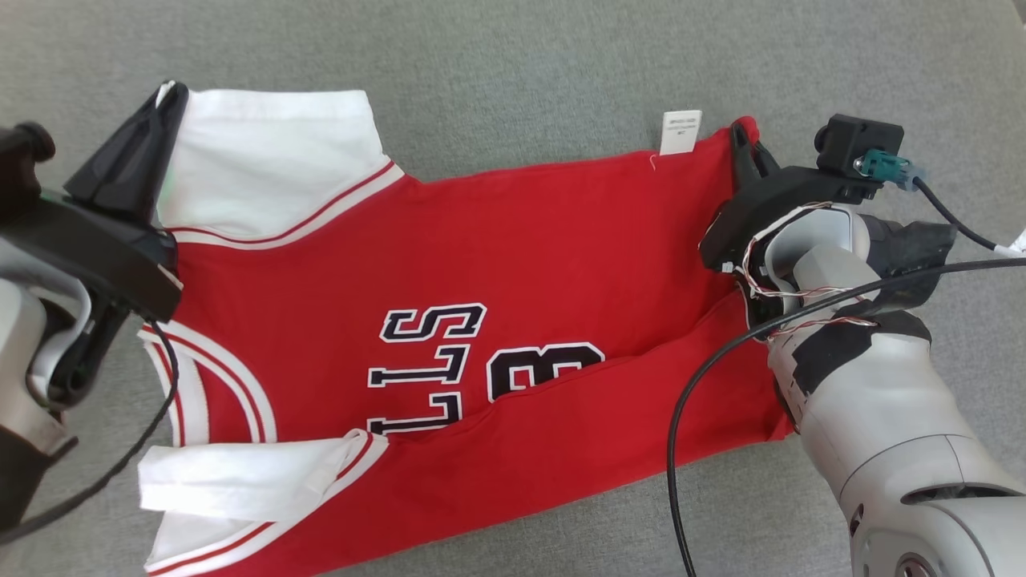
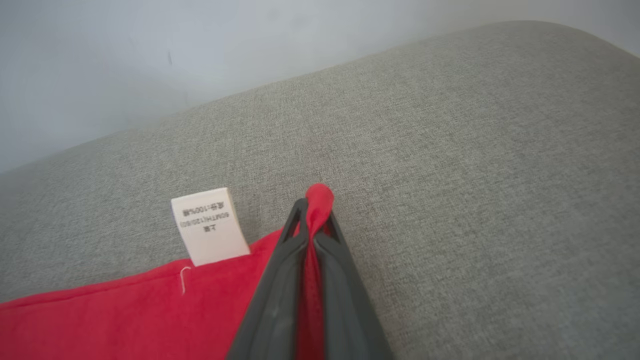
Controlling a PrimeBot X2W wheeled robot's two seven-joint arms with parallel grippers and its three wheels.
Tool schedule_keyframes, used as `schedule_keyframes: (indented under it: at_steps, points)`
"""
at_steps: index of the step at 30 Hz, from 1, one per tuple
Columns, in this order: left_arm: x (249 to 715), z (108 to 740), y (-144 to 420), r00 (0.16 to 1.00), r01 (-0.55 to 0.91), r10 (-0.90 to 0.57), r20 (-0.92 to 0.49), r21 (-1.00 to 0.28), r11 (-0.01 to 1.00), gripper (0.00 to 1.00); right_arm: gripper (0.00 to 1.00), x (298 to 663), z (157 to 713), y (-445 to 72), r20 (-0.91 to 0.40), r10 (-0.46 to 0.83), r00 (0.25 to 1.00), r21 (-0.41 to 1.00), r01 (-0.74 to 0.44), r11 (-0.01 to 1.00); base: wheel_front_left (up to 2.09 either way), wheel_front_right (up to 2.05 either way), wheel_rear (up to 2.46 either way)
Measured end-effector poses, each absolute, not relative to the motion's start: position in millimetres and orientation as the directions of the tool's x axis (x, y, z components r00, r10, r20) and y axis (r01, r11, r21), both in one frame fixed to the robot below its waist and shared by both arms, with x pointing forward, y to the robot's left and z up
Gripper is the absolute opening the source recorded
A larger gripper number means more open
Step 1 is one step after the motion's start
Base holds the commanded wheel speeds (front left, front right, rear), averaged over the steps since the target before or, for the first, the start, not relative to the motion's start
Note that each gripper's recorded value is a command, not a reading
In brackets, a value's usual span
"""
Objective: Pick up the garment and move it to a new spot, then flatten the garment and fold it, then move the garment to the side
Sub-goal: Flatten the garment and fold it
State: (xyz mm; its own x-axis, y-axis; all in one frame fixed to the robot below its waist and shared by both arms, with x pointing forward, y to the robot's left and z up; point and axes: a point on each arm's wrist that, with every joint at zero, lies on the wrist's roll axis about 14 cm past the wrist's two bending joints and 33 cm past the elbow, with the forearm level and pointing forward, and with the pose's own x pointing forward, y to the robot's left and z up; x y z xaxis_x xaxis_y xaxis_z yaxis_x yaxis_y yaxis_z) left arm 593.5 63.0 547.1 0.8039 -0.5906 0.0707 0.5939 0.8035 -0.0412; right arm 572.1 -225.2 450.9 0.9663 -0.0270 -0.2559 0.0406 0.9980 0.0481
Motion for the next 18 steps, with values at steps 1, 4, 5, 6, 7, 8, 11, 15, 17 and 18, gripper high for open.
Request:
schedule_keyframes:
  at_steps: [1, 4, 5, 6, 7, 8, 11, 15, 17, 18]
  points:
    - [591.5, 549.3, 64.1, 0.805, 0.591, -0.587, 0.079, -0.044, 0.805, 0.00, 0.00, 572.2, 453.3, -223.9, -0.249, -0.023, 0.968, 0.043, 0.035, 0.998, 0.00, 0.00, 0.00]
    - [582.7, 553.7, 68.2, 0.809, 0.586, -0.579, 0.097, -0.054, 0.809, 0.00, 0.00, 567.2, 453.4, -218.0, -0.241, -0.007, 0.971, 0.035, 0.015, 0.999, 0.00, 0.00, 0.00]
    - [578.9, 554.6, 69.8, 0.811, 0.582, -0.575, 0.104, -0.059, 0.811, 0.00, 0.00, 563.9, 451.5, -215.7, -0.243, 0.000, 0.970, 0.033, 0.008, 0.999, 0.00, 0.00, 0.00]
    - [575.3, 555.7, 71.8, 0.814, 0.578, -0.570, 0.111, -0.067, 0.813, 0.00, 0.00, 560.9, 450.5, -213.8, -0.243, 0.005, 0.970, 0.032, 0.002, 0.999, 0.00, 0.00, 0.00]
    - [571.2, 557.3, 73.0, 0.816, 0.576, -0.566, 0.119, -0.072, 0.814, 0.00, 0.00, 558.6, 451.1, -211.7, -0.238, 0.011, 0.971, 0.032, -0.004, 0.999, 0.00, 0.00, 0.00]
    - [566.8, 559.3, 74.6, 0.818, 0.572, -0.561, 0.128, -0.078, 0.816, 0.00, 0.00, 556.5, 452.2, -209.3, -0.231, 0.020, 0.973, 0.029, -0.013, 0.999, 0.00, 0.00, 0.00]
    - [552.8, 563.9, 78.5, 0.823, 0.564, -0.548, 0.151, -0.099, 0.820, 0.00, 0.00, 552.3, 461.6, -203.4, -0.189, 0.043, 0.981, 0.027, -0.038, 0.999, 0.00, 0.00, 0.00]
    - [531.8, 562.8, 80.9, 0.829, 0.555, -0.536, 0.161, -0.117, 0.823, 0.00, 0.00, 543.7, 475.4, -199.2, -0.122, 0.067, 0.990, 0.041, -0.063, 0.997, 0.00, 0.00, 0.00]
    - [519.8, 560.2, 79.3, 0.828, 0.556, -0.537, 0.160, -0.124, 0.822, 0.00, 0.00, 537.2, 480.2, -199.7, -0.094, 0.074, 0.993, 0.058, -0.069, 0.996, 0.00, 0.00, 0.00]
    - [514.1, 558.2, 78.9, 0.830, 0.555, -0.535, 0.159, -0.121, 0.823, 0.00, 0.00, 533.6, 481.8, -199.8, -0.083, 0.079, 0.993, 0.064, -0.074, 0.995, 0.00, 0.00, 0.00]
